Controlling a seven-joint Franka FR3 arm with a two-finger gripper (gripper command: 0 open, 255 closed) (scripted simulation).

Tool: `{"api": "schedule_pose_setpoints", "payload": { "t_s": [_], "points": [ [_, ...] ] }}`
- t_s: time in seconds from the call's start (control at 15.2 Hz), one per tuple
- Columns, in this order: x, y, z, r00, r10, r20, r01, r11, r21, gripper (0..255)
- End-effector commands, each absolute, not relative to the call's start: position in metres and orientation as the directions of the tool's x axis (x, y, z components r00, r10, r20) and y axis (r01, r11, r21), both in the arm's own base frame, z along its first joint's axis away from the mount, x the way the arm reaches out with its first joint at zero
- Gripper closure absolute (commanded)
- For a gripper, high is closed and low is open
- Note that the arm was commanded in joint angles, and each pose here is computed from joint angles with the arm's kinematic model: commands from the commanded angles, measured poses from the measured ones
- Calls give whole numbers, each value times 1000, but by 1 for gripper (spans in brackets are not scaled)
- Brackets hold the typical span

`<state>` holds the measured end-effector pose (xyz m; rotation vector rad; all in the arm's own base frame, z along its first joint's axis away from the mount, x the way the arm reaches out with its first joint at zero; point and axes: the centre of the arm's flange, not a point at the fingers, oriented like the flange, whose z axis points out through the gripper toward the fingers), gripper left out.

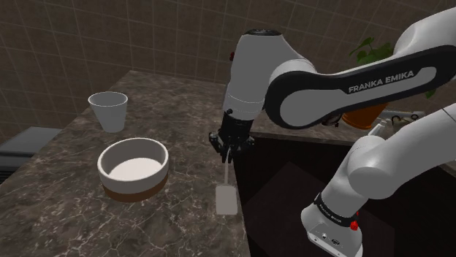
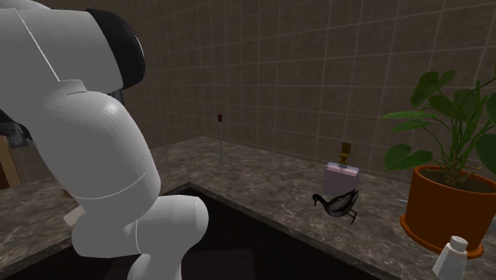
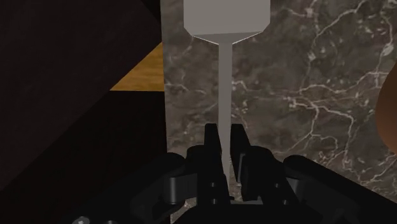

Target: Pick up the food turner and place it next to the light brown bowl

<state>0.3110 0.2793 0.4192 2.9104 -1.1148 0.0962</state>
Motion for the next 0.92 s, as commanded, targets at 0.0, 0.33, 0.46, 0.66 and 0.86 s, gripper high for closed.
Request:
{"api": "schedule_pose_setpoints", "payload": {
  "t_s": [0.0,0.33,0.46,0.66,0.86],
  "points": [
    [310,279,409,742,-667,66,-668,-744,0,255],
    [310,279,382,742,-667,66,-668,-744,0,255],
    [310,279,372,742,-667,66,-668,-744,0,255],
    [310,279,356,742,-667,66,-668,-744,0,255],
    [310,279,351,742,-667,66,-668,-744,-1,255]
  ]
}}
